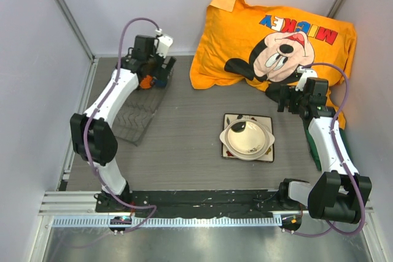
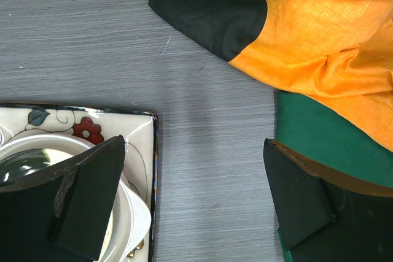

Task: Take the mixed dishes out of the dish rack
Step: Pick up the cup from the dish rack.

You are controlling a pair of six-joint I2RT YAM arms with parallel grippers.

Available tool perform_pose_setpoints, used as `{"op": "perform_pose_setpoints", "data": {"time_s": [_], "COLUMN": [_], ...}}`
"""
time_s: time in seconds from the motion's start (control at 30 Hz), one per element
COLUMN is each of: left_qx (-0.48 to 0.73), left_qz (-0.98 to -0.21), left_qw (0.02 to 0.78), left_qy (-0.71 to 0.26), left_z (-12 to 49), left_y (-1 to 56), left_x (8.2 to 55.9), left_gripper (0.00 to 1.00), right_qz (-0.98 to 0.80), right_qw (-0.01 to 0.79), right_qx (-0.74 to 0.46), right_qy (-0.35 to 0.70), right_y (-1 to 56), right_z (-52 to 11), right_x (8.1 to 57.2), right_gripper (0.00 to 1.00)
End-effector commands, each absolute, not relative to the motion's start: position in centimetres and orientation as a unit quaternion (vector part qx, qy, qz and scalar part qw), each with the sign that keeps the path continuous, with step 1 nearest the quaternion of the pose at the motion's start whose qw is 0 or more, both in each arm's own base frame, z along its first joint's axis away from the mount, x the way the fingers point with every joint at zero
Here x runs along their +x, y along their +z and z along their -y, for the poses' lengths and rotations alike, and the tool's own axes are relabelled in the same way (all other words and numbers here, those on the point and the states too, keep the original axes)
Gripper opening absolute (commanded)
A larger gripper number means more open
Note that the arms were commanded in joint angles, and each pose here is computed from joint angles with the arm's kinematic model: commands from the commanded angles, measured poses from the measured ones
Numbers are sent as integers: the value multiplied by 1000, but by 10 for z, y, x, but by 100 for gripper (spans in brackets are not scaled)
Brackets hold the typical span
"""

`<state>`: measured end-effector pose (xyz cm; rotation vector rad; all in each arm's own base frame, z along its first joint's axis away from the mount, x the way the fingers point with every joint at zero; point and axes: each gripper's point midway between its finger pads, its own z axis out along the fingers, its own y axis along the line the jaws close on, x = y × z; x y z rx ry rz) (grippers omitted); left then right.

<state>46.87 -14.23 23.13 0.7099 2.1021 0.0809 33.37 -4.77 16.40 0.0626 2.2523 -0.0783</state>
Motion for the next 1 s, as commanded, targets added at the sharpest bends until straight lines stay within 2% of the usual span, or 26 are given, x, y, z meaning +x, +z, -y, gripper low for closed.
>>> {"op": "perform_pose_setpoints", "data": {"time_s": [0.0, 0.37, 0.67, 0.97], "left_qx": [242, 135, 156, 227], "left_qz": [-863, -904, -904, -897], "left_qw": [443, 406, 397, 372], "left_qy": [-16, 1, -34, -76], "left_z": [121, 48, 60, 79], "left_y": [232, 203, 192, 185], "left_x": [489, 524, 535, 545], "left_gripper": [100, 100, 100, 100], "right_qz": [-885, -886, -889, -890], "right_qw": [464, 462, 458, 455], "right_qx": [24, 19, 17, 16], "right_qy": [-29, -25, -25, -27], "right_y": [192, 192, 189, 187], "right_z": [47, 44, 43, 44], "right_x": [342, 341, 342, 343], "right_gripper": [99, 99, 99, 99]}}
